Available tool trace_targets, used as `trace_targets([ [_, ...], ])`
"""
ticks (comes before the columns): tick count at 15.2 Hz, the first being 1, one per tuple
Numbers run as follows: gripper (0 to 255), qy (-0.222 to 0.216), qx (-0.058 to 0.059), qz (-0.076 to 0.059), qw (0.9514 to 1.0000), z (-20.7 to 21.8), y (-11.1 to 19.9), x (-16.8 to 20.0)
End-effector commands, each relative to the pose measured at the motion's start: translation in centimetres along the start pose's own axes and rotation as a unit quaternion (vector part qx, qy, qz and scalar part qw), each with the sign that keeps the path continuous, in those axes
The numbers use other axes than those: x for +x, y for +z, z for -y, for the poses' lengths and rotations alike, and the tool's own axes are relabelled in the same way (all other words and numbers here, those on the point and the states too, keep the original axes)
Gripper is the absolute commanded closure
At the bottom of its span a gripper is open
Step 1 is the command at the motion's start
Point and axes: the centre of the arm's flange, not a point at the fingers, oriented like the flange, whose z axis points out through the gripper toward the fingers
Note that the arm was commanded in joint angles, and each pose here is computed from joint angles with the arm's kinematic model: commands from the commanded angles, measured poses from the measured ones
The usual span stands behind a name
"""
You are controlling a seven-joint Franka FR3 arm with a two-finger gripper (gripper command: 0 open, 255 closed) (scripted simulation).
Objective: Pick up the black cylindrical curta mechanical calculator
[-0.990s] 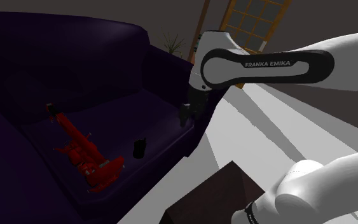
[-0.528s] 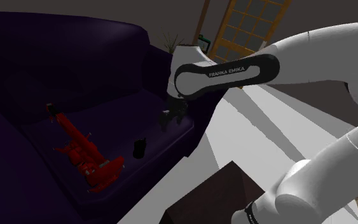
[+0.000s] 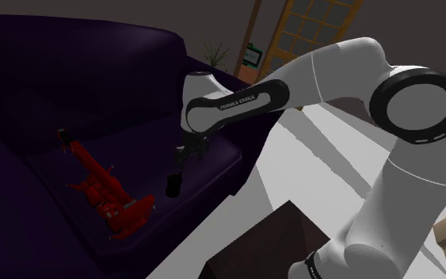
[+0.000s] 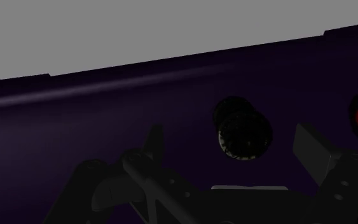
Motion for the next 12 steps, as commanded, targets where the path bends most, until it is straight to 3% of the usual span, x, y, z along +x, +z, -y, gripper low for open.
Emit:
trace_targets([
  [1, 0, 0.000, -0.001, 0.002, 1.0000, 1.1, 1.7, 2.0],
  [6, 0, 0.001, -0.003, 0.009, 1.0000, 3.3, 5.8, 6.7],
  [12, 0, 0.001, -0.003, 0.009, 1.0000, 3.3, 8.9, 7.1],
])
